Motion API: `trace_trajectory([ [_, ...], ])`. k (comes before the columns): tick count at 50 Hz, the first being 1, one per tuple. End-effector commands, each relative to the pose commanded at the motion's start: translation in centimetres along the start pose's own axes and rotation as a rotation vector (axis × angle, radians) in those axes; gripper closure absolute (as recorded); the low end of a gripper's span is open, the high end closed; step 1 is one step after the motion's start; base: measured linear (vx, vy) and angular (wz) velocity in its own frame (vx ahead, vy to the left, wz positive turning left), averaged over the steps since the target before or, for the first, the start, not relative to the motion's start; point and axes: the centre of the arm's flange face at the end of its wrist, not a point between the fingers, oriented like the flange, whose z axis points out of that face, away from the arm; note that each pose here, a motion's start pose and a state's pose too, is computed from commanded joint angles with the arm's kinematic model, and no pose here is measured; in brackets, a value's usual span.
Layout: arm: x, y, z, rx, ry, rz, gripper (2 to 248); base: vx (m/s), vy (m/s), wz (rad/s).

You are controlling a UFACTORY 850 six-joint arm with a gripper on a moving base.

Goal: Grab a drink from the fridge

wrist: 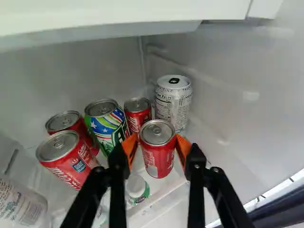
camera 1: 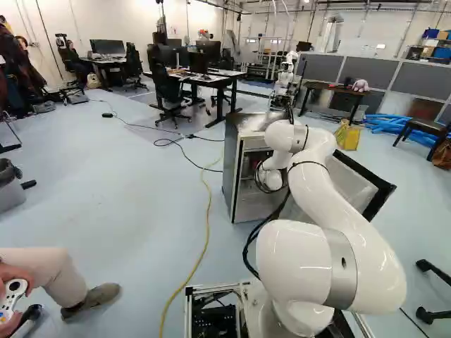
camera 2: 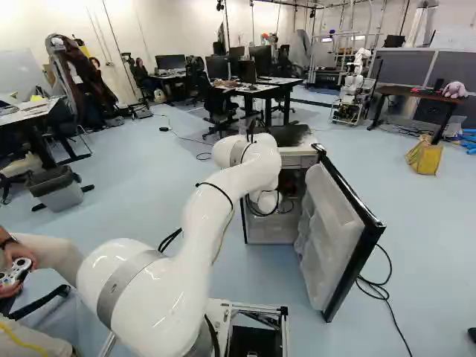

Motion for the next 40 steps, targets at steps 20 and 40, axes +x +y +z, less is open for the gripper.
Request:
trace_trajectory([
  [20, 0.0, 0.0, -0.1, 0.0, -0.002, 0.0, 162, 0.0, 0.0, 0.0],
  [40, 0.2, 0.7, -2.3, -0.009, -0.044, -0.001, 162, 0.0, 0.0, 0.0],
])
